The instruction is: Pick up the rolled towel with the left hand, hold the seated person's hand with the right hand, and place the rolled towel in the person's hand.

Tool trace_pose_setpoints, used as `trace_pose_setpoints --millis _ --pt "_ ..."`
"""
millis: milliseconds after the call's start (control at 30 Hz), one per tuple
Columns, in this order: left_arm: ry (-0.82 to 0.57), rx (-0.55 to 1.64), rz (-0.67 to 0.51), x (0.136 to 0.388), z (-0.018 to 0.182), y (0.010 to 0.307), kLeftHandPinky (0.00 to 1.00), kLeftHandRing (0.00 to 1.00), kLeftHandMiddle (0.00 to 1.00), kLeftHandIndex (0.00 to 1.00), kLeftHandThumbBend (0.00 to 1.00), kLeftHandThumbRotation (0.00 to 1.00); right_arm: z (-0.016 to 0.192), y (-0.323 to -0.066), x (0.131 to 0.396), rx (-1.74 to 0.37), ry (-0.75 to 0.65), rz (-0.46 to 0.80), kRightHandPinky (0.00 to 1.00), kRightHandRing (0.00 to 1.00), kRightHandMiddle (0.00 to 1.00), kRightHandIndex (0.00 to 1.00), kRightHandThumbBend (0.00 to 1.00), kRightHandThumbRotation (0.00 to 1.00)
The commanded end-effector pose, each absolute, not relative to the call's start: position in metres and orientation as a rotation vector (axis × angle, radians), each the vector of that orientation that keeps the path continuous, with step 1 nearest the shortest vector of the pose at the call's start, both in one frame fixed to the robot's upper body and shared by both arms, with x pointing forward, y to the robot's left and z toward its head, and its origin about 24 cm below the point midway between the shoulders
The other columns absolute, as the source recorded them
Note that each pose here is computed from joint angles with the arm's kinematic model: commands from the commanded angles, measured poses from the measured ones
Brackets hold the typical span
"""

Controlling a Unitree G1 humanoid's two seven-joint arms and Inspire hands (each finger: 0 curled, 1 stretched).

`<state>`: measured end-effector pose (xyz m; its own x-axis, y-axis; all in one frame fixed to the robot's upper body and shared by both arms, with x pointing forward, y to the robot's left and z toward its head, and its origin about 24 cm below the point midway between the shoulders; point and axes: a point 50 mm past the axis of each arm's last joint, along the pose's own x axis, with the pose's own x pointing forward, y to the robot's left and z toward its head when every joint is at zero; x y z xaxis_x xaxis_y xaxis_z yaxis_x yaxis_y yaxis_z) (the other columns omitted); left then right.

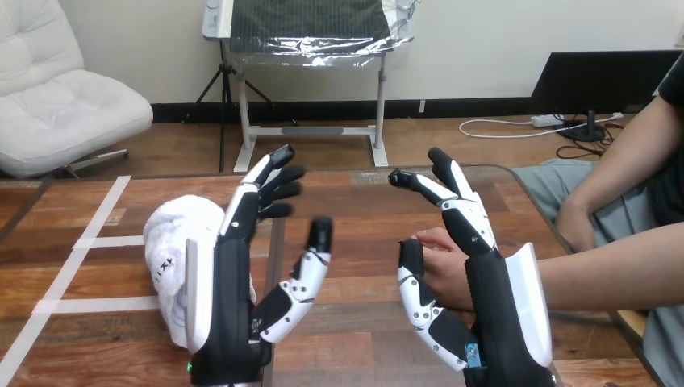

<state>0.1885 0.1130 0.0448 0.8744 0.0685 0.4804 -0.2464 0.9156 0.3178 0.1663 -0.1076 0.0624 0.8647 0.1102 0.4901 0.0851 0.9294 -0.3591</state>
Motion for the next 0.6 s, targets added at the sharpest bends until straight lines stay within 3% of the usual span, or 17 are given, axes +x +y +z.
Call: trace_pose_setpoints --millis 0,233,567 --pt "-0.481 0.612 0.326 0.192 0.053 0.129 0.79 0.85 0.87 0.89 0.66 0.33 0.078 -0.105 0.176 -0.354 -0.617 -0.004 1.0 0.95 0.96 0.8 0.01 0.0" --pt "-0.45 0.854 0.425 0.204 0.055 0.141 0.73 0.83 0.86 0.86 0.78 0.33 0.077 -0.105 0.176 -0.349 -0.613 -0.004 1.0 0.95 0.96 0.8 0.02 0.0" --pt "-0.353 1.031 0.497 0.223 0.059 0.155 0.76 0.82 0.85 0.84 0.8 0.41 0.078 -0.105 0.175 -0.36 -0.617 -0.007 1.0 0.95 0.96 0.8 0.02 0.0"
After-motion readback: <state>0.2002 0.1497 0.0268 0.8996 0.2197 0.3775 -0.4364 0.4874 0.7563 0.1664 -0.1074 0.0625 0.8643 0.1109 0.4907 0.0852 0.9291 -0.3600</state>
